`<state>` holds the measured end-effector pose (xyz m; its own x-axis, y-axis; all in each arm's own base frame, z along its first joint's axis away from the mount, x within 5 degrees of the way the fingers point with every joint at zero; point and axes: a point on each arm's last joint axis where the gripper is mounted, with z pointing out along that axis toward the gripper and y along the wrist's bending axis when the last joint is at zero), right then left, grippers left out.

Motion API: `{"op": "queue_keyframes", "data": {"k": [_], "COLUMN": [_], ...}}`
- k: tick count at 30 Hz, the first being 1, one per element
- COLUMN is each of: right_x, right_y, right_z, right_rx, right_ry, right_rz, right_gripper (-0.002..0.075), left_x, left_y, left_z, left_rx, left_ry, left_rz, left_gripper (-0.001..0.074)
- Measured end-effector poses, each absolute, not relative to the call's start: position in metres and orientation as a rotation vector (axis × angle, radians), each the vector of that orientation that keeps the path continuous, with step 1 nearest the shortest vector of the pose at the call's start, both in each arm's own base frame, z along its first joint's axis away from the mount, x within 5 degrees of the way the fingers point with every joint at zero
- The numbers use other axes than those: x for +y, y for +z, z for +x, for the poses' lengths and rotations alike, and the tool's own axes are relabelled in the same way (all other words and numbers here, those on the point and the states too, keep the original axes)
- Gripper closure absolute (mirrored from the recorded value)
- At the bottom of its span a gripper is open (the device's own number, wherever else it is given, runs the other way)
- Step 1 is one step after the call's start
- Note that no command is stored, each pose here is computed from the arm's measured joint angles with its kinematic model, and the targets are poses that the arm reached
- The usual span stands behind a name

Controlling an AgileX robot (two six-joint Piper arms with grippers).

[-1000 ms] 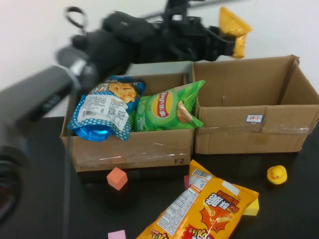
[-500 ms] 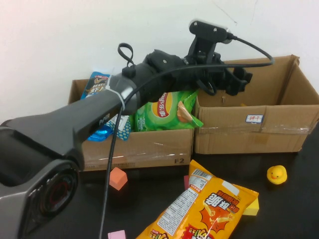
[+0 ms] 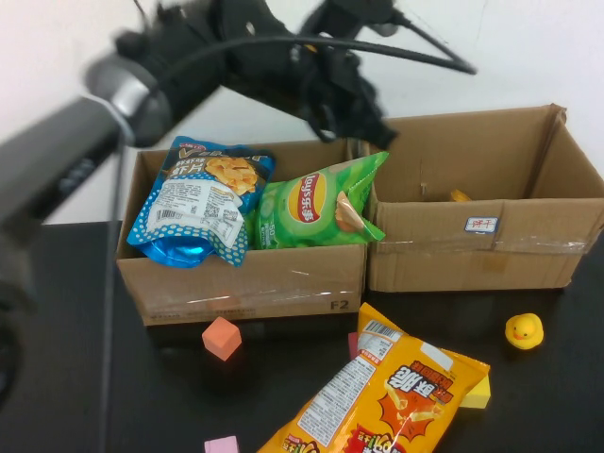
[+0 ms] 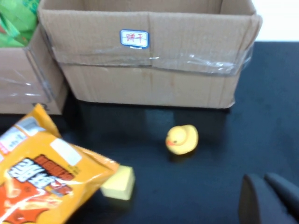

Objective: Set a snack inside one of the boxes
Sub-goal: Pick up the potato chip

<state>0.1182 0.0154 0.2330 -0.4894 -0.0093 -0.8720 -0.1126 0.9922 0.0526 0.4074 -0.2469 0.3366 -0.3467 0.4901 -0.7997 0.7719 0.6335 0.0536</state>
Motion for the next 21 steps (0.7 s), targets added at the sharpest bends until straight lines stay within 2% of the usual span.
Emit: {"op": "queue_keyframes", "data": {"k": [5,9,17,21], "right_x": [0.017,0.018,0.029,0.043], "right_y": [0.232,0.237,0.239,0.236], "right_z": [0.116,0.115,0.115,0.122], "right_rx": [2.121,2.161,2.212,2.271], "right_ry": [0.17,0.176,0.246,0.358], "right_rz": [-0.052,-0.078,-0.198,-0.302], "right_gripper": [0.0727,0.0695,0.0402,0.0325], "left_x": [-0.209,-0.184,-0.152,-0.137], "left_y": [0.363,0.382,0.429,0.426], "left_z": [0.384,0.364,0.32,0.29], "left_rx": [2.204,2.349,2.378,2.405], "left_ry": [-0.102,0.023,0.043,0.024], "left_rz": [1.018,0.919,0.779,0.741], "left_gripper": [0.0732,0.0735,0.0735,0.0735]}}
